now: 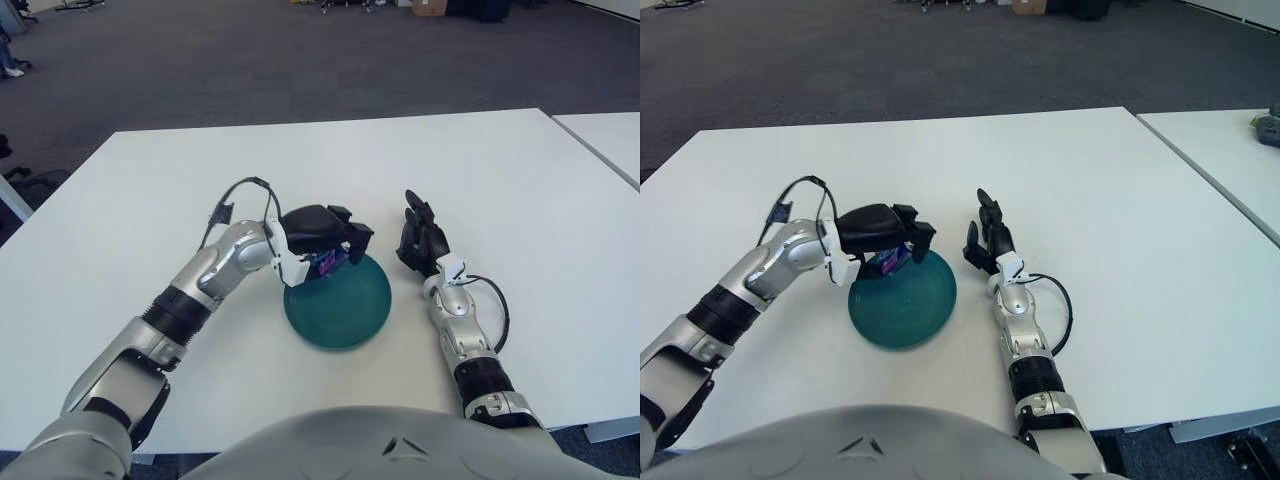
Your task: Put the gum into the plate.
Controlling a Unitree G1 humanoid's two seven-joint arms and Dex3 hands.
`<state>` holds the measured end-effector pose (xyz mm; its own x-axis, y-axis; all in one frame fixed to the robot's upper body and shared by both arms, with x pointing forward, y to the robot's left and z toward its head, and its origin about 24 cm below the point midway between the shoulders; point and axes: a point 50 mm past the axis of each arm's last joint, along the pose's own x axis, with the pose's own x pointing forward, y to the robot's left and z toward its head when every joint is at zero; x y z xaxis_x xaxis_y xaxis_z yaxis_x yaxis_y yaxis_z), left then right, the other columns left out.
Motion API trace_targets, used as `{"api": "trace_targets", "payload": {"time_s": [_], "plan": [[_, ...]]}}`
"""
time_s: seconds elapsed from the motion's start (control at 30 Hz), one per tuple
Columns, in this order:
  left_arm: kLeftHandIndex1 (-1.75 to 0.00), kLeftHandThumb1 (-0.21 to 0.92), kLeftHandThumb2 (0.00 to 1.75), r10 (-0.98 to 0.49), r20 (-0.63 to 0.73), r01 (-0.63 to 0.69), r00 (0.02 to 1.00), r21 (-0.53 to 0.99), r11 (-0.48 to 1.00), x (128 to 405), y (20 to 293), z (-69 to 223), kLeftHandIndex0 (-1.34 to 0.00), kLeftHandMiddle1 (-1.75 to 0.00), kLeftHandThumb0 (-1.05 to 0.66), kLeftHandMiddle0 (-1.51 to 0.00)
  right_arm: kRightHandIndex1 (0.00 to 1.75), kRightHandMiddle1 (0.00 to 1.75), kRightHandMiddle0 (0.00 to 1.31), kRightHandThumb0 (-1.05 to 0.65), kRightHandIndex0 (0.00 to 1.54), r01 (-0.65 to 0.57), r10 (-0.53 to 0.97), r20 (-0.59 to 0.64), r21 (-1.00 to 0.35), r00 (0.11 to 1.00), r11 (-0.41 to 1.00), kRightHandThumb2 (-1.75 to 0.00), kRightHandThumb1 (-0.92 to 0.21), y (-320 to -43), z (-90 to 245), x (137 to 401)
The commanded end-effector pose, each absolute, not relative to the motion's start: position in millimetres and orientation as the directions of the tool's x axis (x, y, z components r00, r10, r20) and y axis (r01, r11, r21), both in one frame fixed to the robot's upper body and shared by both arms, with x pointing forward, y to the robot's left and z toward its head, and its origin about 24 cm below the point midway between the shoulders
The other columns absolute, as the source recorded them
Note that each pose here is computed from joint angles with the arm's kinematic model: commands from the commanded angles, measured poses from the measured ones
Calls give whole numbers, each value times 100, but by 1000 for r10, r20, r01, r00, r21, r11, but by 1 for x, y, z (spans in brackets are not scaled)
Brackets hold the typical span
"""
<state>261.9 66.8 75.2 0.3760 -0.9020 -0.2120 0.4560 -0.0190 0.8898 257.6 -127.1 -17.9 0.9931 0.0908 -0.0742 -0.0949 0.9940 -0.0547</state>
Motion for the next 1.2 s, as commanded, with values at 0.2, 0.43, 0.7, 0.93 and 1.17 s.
{"api": "trace_targets", "payload": {"time_s": [0.2, 0.43, 0.7, 0.93, 1.17], "plan": [[-175, 13, 151, -903, -250, 502, 350, 864, -45, 259, 67, 59, -69, -165, 0, -63, 0, 22, 0, -72, 5, -72, 58, -270, -42, 961, 997, -93, -92, -135, -60, 231], [-170, 20, 143, -883, -339, 545, 325, 830, -118, 257, 68, 61, -62, -170, 0, -59, 0, 20, 0, -72, 5, -64, 58, -275, -14, 960, 998, -95, -92, -134, -60, 230], [-147, 76, 58, -823, -493, 621, 281, 748, -236, 252, 72, 56, -20, -142, -31, -35, 1, 23, 0, -70, 7, -54, 48, -256, -14, 965, 998, -97, -92, -133, -57, 230], [-86, 91, 38, -761, -611, 655, 217, 669, -350, 250, 73, 55, -1, -49, -84, -27, 2, 26, 0, -70, 10, -52, 39, -234, -50, 971, 997, -99, -92, -133, -54, 229], [-41, 92, 52, -721, -667, 649, 189, 635, -418, 249, 75, 58, 0, -6, -101, -17, 2, 27, 0, -71, 11, -55, 41, -243, -48, 969, 997, -101, -92, -132, -53, 229]]}}
